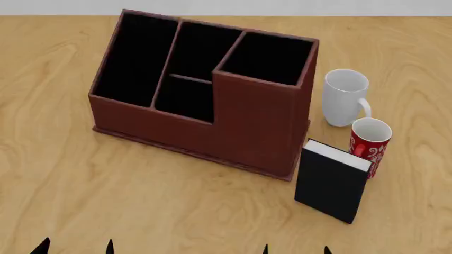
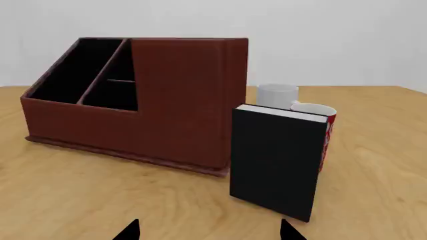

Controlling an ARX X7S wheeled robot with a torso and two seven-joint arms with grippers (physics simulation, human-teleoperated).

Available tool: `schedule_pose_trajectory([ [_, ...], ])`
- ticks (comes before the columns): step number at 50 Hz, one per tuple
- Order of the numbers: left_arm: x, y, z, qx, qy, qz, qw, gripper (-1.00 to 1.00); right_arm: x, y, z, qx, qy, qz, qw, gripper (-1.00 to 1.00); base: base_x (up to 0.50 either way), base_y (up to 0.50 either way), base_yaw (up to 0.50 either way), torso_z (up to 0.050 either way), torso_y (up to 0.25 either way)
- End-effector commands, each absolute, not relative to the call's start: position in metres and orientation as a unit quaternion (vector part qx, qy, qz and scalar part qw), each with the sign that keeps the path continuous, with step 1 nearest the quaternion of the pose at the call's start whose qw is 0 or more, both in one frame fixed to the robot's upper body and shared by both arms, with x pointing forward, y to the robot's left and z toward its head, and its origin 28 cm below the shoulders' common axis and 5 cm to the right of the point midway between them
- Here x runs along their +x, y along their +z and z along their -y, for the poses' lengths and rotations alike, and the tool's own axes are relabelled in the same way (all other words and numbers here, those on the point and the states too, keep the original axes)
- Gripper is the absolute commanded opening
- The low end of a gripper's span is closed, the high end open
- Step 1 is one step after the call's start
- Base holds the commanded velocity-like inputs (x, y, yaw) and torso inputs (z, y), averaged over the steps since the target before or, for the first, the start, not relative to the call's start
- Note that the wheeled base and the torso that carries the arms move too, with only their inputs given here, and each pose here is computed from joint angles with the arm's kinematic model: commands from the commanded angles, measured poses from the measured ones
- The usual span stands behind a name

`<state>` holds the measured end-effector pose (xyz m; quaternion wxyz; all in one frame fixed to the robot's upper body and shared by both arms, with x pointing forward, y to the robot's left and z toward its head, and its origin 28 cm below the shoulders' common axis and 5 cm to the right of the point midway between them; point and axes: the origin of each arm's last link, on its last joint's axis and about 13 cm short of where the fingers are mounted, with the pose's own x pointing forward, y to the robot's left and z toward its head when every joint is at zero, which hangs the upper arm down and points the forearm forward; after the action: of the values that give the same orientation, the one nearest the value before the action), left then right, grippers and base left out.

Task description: Pick up the book and place it in the right compartment of the caddy.

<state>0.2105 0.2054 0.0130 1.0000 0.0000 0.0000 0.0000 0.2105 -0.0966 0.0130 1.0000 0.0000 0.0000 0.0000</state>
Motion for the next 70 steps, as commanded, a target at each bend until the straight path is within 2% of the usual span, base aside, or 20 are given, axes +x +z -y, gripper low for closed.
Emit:
schedule_pose_trajectory([
  [1, 0.211, 0.013, -0.205, 0.0, 0.0, 0.0, 1.0, 1.0, 0.211, 0.013, 0.099, 0.0, -0.006, 0.0, 1.0, 1.0, 0.0, 0.0, 0.0, 0.0, 0.0],
  [13, 0.209, 0.013, -0.204, 0.013, -0.021, 0.032, 0.999, 1.0, 0.211, 0.022, 0.093, -0.013, 0.016, 0.024, 1.0, 1.0, 0.0, 0.0, 0.0, 0.045, 0.0],
  [24, 0.208, 0.101, -0.206, 0.025, -0.028, 0.137, 0.99, 1.0, 0.219, 0.104, 0.103, -0.022, 0.007, 0.12, 0.992, 1.0, 0.0, 0.0, 0.0, 0.05, 0.0],
  [30, 0.217, 0.124, -0.213, 0.03, -0.013, 0.161, 0.986, 1.0, 0.219, 0.132, 0.104, -0.036, 0.013, 0.151, 0.988, 1.0, 0.0, 0.0, 0.0, 0.05, 0.0],
  [36, 0.22, 0.127, -0.213, 0.035, -0.015, 0.171, 0.985, 1.0, 0.226, 0.149, 0.11, -0.037, 0.006, 0.171, 0.984, 1.0, 0.0, 0.0, 0.0, 0.05, 0.0],
  [39, 0.22, 0.123, -0.214, 0.038, -0.017, 0.17, 0.985, 1.0, 0.224, 0.147, 0.112, -0.036, 0.004, 0.175, 0.984, 1.0, 0.0, 0.0, 0.0, 0.05, 0.0],
  [40, 0.223, 0.121, -0.214, 0.067, -0.017, 0.172, 0.983, 1.0, 0.222, 0.14, 0.113, -0.034, 0.001, 0.173, 0.984, 1.0, 0.0, 0.0, 0.0, 0.05, 0.0],
  [47, 0.224, 0.12, -0.212, 0.057, -0.015, 0.16, 0.985, 1.0, 0.228, 0.135, 0.112, -0.066, -0.004, 0.145, 0.987, 1.0, 0.0, 0.0, 0.0, 0.05, 0.0],
  [48, 0.221, 0.121, -0.211, 0.047, -0.037, 0.171, 0.983, 1.0, 0.229, 0.135, 0.111, -0.076, 0.002, 0.134, 0.988, 1.0, 0.0, 0.0, 0.0, 0.0, 0.0],
  [59, 0.22, 0.122, -0.215, 0.045, -0.019, 0.17, 0.984, 1.0, 0.23, 0.135, 0.107, -0.062, 0.025, 0.155, 0.986, 1.0, 0.05, -0.12, 0.0, 0.0, 0.0],
  [70, 0.22, 0.121, -0.213, 0.052, -0.023, 0.169, 0.984, 1.0, 0.227, 0.135, 0.109, -0.063, 0.025, 0.169, 0.983, 1.0, 0.38, -0.31, 0.0, 0.0, 0.0],
])
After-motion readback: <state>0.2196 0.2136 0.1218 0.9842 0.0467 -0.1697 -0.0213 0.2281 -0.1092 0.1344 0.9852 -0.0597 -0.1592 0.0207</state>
